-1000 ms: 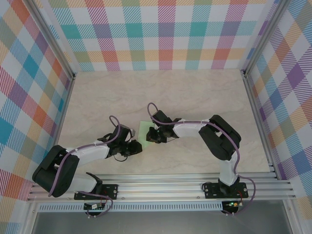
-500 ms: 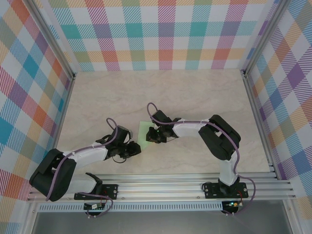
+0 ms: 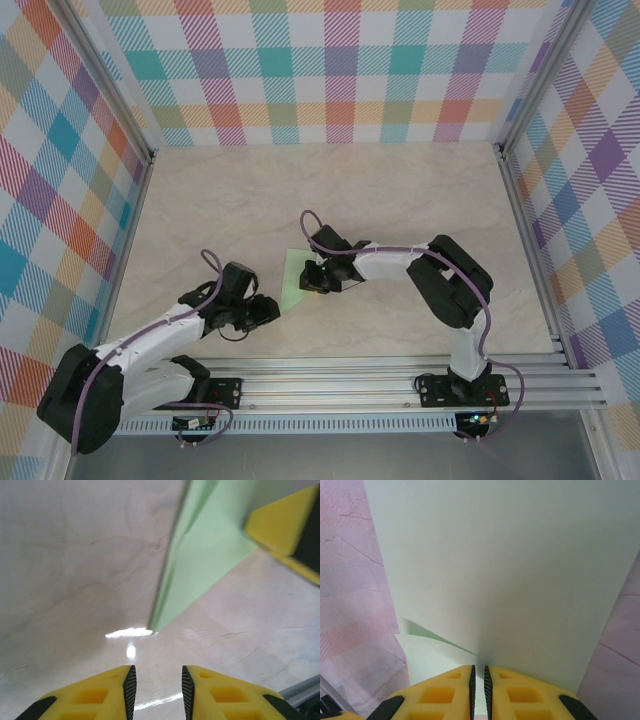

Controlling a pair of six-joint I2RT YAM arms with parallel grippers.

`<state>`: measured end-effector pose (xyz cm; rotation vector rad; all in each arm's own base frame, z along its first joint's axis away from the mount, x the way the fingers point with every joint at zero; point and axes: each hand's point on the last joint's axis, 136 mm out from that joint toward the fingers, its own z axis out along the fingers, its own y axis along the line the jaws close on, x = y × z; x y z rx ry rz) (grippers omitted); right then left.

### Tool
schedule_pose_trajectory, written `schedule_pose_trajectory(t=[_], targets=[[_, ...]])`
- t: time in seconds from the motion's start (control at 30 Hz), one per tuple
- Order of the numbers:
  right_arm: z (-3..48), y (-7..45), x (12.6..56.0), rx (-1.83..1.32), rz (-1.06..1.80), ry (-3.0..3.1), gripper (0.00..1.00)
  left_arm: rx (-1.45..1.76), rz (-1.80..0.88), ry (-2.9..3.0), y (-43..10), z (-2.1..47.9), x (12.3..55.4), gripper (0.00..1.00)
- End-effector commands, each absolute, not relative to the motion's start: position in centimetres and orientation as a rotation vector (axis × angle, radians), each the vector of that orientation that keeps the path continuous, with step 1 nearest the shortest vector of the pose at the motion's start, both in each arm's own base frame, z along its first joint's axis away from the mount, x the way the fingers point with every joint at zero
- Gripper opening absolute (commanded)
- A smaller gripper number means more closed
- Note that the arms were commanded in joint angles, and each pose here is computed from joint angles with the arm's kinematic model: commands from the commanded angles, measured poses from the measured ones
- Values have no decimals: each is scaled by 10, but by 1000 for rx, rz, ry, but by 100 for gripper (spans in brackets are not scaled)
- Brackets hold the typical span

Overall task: Fold a paper plane with a square sheet of paper (pick it up from the middle)
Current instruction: Third fold the triangle at the center of the table.

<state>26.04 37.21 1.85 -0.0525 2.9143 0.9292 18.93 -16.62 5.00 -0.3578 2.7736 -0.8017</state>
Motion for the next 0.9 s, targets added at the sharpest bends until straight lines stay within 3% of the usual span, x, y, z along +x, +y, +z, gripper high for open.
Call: schedule_pose_trajectory(t=[0.0,0.33,0.57,0.87], targets=[[1,362,262,-38,846,2956,17,-347,-860,2678,-176,75,213,33],[3,362,262,-41,846,2955,17,-294,-850,2695,-197,47,250,26],[11,366,263,-59,874,2942,18,-385,-768,2820,-180,6,223,23],[60,381,261,-160,1044,2837,21,-424,-626,2910,-155,-22,194,23]])
